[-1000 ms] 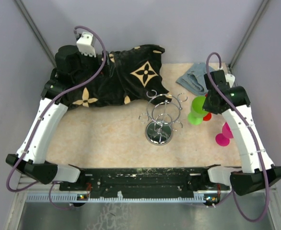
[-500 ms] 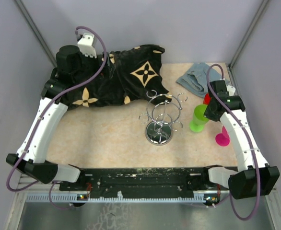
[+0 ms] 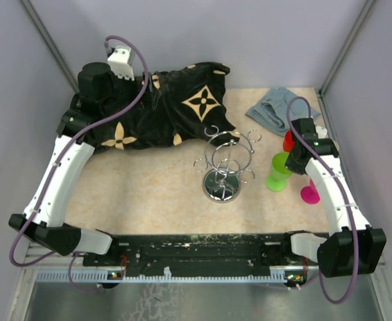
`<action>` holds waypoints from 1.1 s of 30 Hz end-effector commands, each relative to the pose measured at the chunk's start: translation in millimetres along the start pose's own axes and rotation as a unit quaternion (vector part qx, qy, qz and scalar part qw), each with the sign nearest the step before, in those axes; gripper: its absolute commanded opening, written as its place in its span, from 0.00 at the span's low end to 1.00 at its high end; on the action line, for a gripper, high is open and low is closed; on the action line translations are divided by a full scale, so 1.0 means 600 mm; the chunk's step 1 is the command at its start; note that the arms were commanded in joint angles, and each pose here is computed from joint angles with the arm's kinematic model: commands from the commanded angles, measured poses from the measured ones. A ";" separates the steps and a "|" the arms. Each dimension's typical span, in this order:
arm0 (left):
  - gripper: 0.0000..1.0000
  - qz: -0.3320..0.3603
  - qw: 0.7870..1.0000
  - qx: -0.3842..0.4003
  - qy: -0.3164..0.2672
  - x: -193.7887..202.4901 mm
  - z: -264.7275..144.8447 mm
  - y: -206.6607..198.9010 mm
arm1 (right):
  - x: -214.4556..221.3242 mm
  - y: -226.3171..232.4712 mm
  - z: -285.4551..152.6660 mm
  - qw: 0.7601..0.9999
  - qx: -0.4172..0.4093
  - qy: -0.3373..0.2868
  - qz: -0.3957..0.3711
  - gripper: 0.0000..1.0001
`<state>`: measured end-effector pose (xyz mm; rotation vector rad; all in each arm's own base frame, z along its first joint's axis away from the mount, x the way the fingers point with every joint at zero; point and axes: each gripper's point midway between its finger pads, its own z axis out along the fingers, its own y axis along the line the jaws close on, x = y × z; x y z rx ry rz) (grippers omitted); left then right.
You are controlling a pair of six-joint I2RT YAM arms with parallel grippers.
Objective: Take the wine glass off the wine glass rack
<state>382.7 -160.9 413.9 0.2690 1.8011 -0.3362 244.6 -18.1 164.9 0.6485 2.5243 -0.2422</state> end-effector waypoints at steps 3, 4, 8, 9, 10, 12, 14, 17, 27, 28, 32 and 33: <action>0.99 -0.003 1.000 0.009 -0.009 -0.016 -0.004 -0.004 | -0.018 0.002 -0.005 1.000 -0.011 -0.026 0.010 0.06; 0.99 -0.003 1.000 0.010 -0.008 -0.015 -0.004 -0.005 | -0.018 0.002 -0.007 1.000 -0.012 -0.026 0.011 0.13; 0.99 -0.003 1.000 0.012 -0.007 -0.014 -0.005 -0.006 | -0.020 -0.002 -0.016 0.999 -0.012 -0.031 0.012 0.41; 0.99 -0.003 1.000 0.013 -0.006 -0.012 -0.004 -0.007 | -0.021 -0.002 -0.019 0.999 -0.013 -0.033 0.013 0.46; 0.99 -0.004 1.000 0.014 -0.006 -0.012 -0.005 -0.007 | -0.023 -0.002 -0.024 0.999 -0.016 -0.035 0.013 0.51; 0.99 -0.004 1.000 0.017 -0.006 -0.012 -0.004 -0.009 | -0.033 0.000 -0.040 0.999 -0.026 -0.042 0.017 0.63; 0.99 -0.005 1.000 0.019 -0.007 -0.013 -0.004 -0.010 | -0.048 0.003 -0.063 0.997 -0.040 -0.058 0.024 0.74; 0.99 -0.005 1.000 0.020 -0.008 -0.014 -0.003 -0.011 | -0.078 0.010 -0.107 0.993 -0.069 -0.089 0.032 0.86; 0.99 -0.004 1.000 0.005 0.003 0.012 0.016 0.002 | -0.155 -0.033 -0.188 0.976 -0.030 -0.182 0.112 0.89; 0.98 -0.004 1.000 0.004 0.008 0.021 0.020 0.004 | -0.160 -0.037 -0.191 0.973 -0.028 -0.191 0.122 0.89; 0.99 -0.002 1.000 -0.001 0.023 0.045 0.027 0.009 | -0.165 -0.036 -0.200 0.968 -0.042 -0.209 0.129 0.90; 0.99 -0.002 1.000 -0.002 0.026 0.051 0.029 0.010 | -0.165 -0.036 -0.201 0.967 -0.044 -0.212 0.132 0.90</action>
